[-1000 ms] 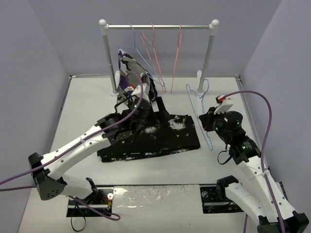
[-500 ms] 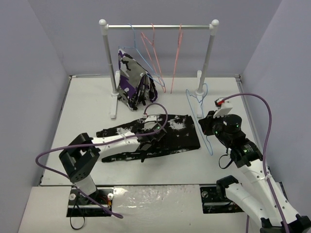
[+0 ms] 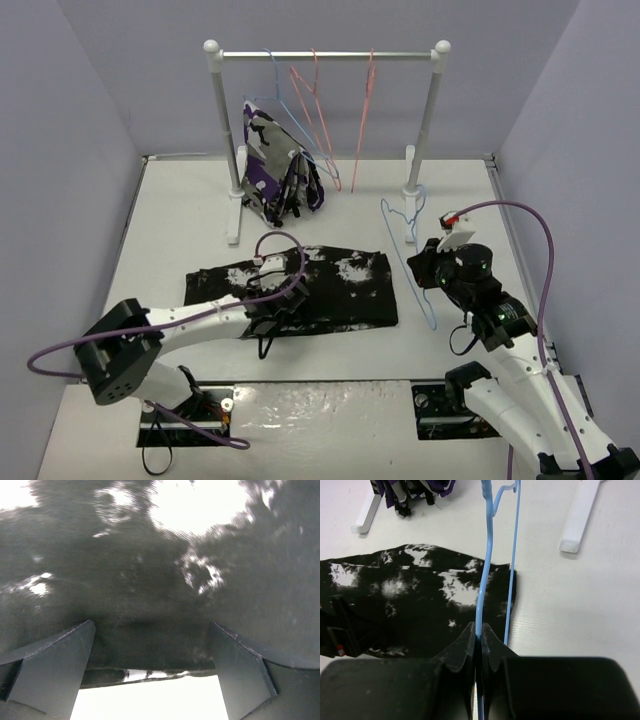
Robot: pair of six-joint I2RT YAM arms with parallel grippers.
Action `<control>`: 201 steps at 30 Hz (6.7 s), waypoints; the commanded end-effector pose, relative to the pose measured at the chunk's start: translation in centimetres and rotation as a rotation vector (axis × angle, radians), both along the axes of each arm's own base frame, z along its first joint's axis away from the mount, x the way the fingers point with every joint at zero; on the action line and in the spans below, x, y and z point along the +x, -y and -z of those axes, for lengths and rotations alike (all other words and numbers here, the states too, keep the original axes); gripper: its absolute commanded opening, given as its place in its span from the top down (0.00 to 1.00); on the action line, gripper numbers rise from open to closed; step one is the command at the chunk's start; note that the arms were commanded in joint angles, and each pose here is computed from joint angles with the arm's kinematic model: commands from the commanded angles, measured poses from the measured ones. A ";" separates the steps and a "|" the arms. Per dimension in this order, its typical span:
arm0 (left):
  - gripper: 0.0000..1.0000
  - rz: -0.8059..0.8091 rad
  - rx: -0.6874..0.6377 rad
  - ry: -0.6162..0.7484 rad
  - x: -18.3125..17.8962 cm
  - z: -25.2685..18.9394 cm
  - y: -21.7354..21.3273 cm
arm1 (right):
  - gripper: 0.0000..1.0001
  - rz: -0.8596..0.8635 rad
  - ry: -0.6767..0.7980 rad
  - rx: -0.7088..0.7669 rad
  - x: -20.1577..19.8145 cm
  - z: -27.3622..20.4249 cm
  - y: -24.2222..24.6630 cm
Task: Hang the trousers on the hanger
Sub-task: Pick up the hanger from the clothesline, then place the trousers on the hanger.
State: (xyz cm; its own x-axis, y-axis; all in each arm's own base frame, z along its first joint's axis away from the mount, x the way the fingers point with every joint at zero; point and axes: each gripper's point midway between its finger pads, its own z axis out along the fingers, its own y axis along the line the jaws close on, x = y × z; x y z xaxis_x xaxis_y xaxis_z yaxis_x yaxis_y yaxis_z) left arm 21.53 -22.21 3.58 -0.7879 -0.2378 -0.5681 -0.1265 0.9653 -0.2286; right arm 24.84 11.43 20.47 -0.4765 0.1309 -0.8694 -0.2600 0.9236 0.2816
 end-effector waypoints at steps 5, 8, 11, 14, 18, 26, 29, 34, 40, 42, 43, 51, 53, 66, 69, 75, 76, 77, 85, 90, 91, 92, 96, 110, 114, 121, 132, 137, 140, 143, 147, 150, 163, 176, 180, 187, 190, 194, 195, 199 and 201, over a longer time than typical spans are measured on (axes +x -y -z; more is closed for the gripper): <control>0.04 -0.148 0.136 -0.029 -1.1 -0.5 -8.9 | 1.00 0.003 0.048 0.051 0.7 -1.0 -0.7; 0.04 -0.156 0.121 0.034 0.4 -2.6 -9.5 | 1.00 0.014 0.036 0.051 0.9 -0.6 -0.6; 0.04 -0.074 0.072 0.103 2.5 -6.1 -6.8 | 1.00 0.029 0.030 0.054 0.9 -0.3 -0.5; 0.04 0.060 0.041 0.146 3.1 -8.6 -2.2 | 1.00 0.051 0.029 0.056 1.0 -0.1 -0.2; 0.05 0.225 -0.026 0.187 3.6 -10.8 5.8 | 1.00 0.082 0.011 0.069 1.1 0.6 0.0; 0.11 0.418 -0.044 0.137 2.3 -7.8 15.4 | 1.00 0.150 0.002 0.084 1.1 1.2 0.9; 0.11 0.442 -0.036 0.106 2.2 -5.8 17.2 | 1.00 0.188 -0.003 0.081 1.0 1.8 1.6; 0.12 0.479 -0.047 0.106 2.0 -4.9 19.3 | 1.00 0.199 -0.004 0.079 0.6 2.4 1.9; 0.12 0.508 -0.008 0.083 0.8 -3.8 20.7 | 1.00 0.197 -0.005 0.085 0.6 2.3 1.8; 0.12 0.501 0.001 0.073 0.6 -3.4 20.7 | 1.00 0.197 -0.004 0.086 0.6 2.3 1.8; 0.12 0.497 0.003 0.071 0.5 -3.3 20.7 | 1.00 0.197 -0.004 0.085 0.6 2.4 1.8; 0.14 0.448 0.050 0.027 0.0 -1.9 19.6 | 1.00 0.192 -0.013 0.083 0.6 2.6 1.7; 0.19 0.438 0.058 0.008 -0.2 -1.3 19.5 | 1.00 0.190 -0.010 0.084 0.5 2.6 1.7; 0.89 0.403 0.053 -0.044 -0.7 0.3 18.0 | 1.00 0.117 -0.016 0.101 0.3 2.7 0.4; 0.97 0.413 0.004 -0.023 -0.2 -1.3 18.1 | 1.00 0.046 -0.011 0.120 0.1 2.5 -0.7; 1.00 0.393 -0.255 0.103 2.3 -8.6 18.2 | 1.00 -0.093 0.028 0.159 -0.2 1.4 -3.0; 1.00 0.397 -0.280 0.129 2.6 -9.9 18.3 | 1.00 -0.103 0.034 0.162 -0.2 1.2 -3.2; 1.00 0.404 -0.297 0.152 2.8 -11.1 18.6 | 1.00 -0.113 0.040 0.165 -0.1 1.0 -3.4; 1.00 0.422 -0.421 0.273 3.7 -17.4 20.0 | 1.00 -0.142 0.067 0.160 0.8 0.3 -4.0; 1.00 0.436 -0.490 0.301 4.1 -18.7 21.7 | 1.00 -0.164 0.076 0.171 0.9 0.1 -4.5; 1.00 0.433 -0.491 0.309 4.3 -18.9 21.9 | 1.00 -0.166 0.076 0.172 0.9 0.0 -4.5; 1.00 0.430 -0.490 0.316 4.5 -19.1 22.1 | 1.00 -0.169 0.076 0.173 0.9 0.0 -4.5; 1.00 0.422 -0.483 0.361 5.6 -20.0 22.7 | 1.00 -0.173 0.082 0.179 0.6 -0.1 -4.6; 1.00 0.345 -0.456 0.440 9.8 -20.5 23.6 | 1.00 -0.180 0.062 0.193 -0.5 0.5 -4.4; 1.00 0.306 -0.467 0.478 10.9 -20.8 23.6 | 1.00 -0.173 0.054 0.190 -0.6 0.8 -4.3; 1.00 0.269 -0.575 0.557 11.5 -23.5 24.2 | 1.00 -0.167 0.031 0.188 -0.9 1.9 -4.2; 0.70 0.314 -0.566 0.526 10.8 -21.3 24.7 | 1.00 -0.157 0.023 0.177 -0.7 2.4 -4.0; 0.42 0.366 -0.498 0.521 10.2 -21.0 23.8 | 1.00 -0.154 0.016 0.177 -0.8 2.8 -4.0; 0.35 0.383 -0.474 0.513 9.6 -21.1 22.7 | 1.00 -0.148 0.015 0.172 -0.8 2.9 -3.8; 0.36 0.396 -0.449 0.506 8.7 -20.9 21.2 | 1.00 -0.145 0.016 0.160 -0.6 3.0 -3.7; 0.41 0.389 -0.446 0.498 7.5 -21.1 19.2 | 1.00 -0.147 0.004 0.153 -0.6 3.6 -3.8; 0.41 0.368 -0.431 0.489 6.8 -20.5 17.4 | 1.00 -0.145 -0.008 0.149 -0.7 4.3 -3.7; 0.36 0.368 -0.488 0.492 6.2 -22.0 17.5 | 1.00 -0.155 -0.089 0.172 -0.6 7.5 -4.5; 0.34 0.409 -0.489 0.450 7.6 -21.3 21.4 | 1.00 -0.155 -0.144 0.208 -1.2 9.9 -4.8; 0.34 0.394 -0.483 0.427 8.4 -20.8 22.6 | 1.00 -0.152 -0.140 0.207 -1.2 9.9 -4.7; 0.35 0.353 -0.455 0.396 9.8 -19.4 24.0 | 1.00 -0.155 -0.137 0.205 -1.3 9.9 -4.8; 0.40 0.332 -0.447 0.398 10.3 -19.0 24.2 | 1.00 -0.153 -0.137 0.205 -1.3 10.0 -4.7; 0.57 0.299 -0.432 0.407 11.1 -19.0 24.3 | 1.00 -0.148 -0.132 0.204 -1.2 9.9 -4.7; 0.60 0.295 -0.426 0.407 11.2 -18.8 24.3 | 1.00 -0.148 -0.132 0.204 -1.2 9.9 -4.7; 0.73 0.278 -0.414 0.405 11.6 -18.6 24.2 | 1.00 -0.149 -0.135 0.201 -1.2 10.0 -4.7; 0.79 0.274 -0.413 0.401 11.6 -18.5 24.3 | 1.00 -0.150 -0.135 0.201 -1.2 10.0 -4.7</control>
